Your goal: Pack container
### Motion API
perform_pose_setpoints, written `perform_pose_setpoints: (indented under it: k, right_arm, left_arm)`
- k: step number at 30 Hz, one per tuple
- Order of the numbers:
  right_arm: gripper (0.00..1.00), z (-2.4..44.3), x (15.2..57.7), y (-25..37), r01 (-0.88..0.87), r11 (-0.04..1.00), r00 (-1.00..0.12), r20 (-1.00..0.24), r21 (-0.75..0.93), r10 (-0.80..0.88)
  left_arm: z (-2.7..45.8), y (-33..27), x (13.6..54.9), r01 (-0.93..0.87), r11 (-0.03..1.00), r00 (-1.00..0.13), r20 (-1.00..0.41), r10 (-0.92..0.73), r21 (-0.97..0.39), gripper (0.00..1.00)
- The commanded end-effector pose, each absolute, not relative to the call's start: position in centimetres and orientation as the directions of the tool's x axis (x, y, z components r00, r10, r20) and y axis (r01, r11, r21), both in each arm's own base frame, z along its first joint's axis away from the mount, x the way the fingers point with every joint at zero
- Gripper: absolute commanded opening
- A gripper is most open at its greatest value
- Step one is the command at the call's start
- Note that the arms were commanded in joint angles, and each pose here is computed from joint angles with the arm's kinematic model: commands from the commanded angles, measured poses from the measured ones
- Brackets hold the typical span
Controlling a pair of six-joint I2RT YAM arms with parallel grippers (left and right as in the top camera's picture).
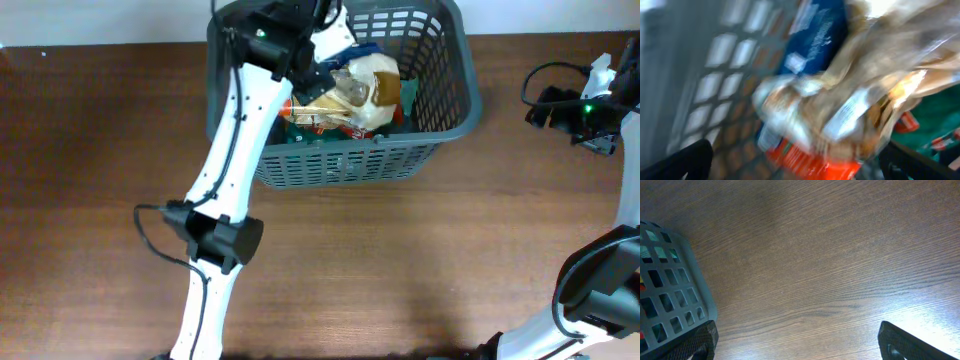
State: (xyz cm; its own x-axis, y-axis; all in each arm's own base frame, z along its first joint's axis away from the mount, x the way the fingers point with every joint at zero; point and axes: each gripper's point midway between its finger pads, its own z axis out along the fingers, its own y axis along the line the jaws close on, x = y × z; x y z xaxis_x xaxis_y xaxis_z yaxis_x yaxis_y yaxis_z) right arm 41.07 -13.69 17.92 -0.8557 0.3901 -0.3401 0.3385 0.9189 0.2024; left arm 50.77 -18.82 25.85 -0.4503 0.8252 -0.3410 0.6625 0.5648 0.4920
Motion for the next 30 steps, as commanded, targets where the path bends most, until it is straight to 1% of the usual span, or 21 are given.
perform_pose_setpoints:
  k: [1, 4, 6, 9, 12, 13, 16, 20, 24, 26, 30]
  right_arm:
    - [0.99, 18.3, 41.2, -13.4, 0.331, 0.921, -0.853, -0.351, 0.207, 0.386]
    - [0.99, 18.3, 41.2, -13.4, 0.331, 0.921, -0.853, -0.351, 0.207, 0.386]
    - [0.99, 18.3, 41.2, -13.4, 0.331, 0.921, -0.853, -0.351, 0.207, 0.386]
    - [0.99, 18.3, 41.2, -13.4, 0.331, 0.921, -0.853, -0.351, 0.207, 0.386]
    - [0.99, 18.3, 41.2, -13.4, 0.331, 0.921, -0.853, -0.351, 0.207, 0.386]
    - [0.99, 18.3, 41.2, -13.4, 0.331, 0.921, -0.853, -0.351, 0.207, 0.386]
    - [0.99, 18.3, 41.2, -13.4, 0.331, 0.921, -0.853, -0.351, 0.207, 0.386]
    - [0.99, 18.3, 41.2, -13.4, 0.331, 0.921, -0.853, -0.351, 0.207, 0.386]
    - [0.99, 18.1, 41.5, -12.5, 0.310, 0.928, -0.864, -0.345, 0.206, 0.365]
    - [0.99, 19.1, 41.8, -10.9, 0.273, 0.941, -0.869, -0.368, 0.202, 0.331]
    - [0.99, 22.5, 41.9, -6.0, 0.149, 0.969, -0.867, -0.445, 0.197, 0.224]
  left_arm:
    - [38.1, -14.0, 48.0, 0.373, 0.765, -0.488, -0.591, 0.643, 0.525, 0.99]
    - [43.1, -9.3, 46.0, 0.214, 0.860, -0.492, -0.709, 0.505, 0.464, 0.99]
    - [45.5, -5.6, 44.6, 0.096, 0.909, -0.499, -0.771, 0.396, 0.405, 0.99]
    - [47.1, 0.1, 42.4, -0.059, 0.952, -0.519, -0.824, 0.228, 0.301, 0.99]
    - [46.3, 4.3, 40.5, -0.117, 0.971, -0.566, -0.817, 0.108, 0.209, 0.99]
    - [45.5, 5.6, 39.9, -0.128, 0.974, -0.598, -0.798, 0.076, 0.188, 0.99]
    - [43.3, 9.4, 38.4, -0.197, 0.965, -0.673, -0.739, -0.006, 0.172, 0.99]
    - [41.7, 13.1, 37.7, -0.275, 0.950, -0.704, -0.704, -0.092, 0.150, 0.99]
    - [41.4, 14.0, 37.4, -0.294, 0.944, -0.709, -0.697, -0.110, 0.151, 0.99]
    - [41.4, 14.0, 37.4, -0.294, 0.944, -0.709, -0.697, -0.109, 0.151, 0.99]
    - [41.4, 14.0, 37.4, -0.294, 0.944, -0.709, -0.697, -0.109, 0.151, 0.99]
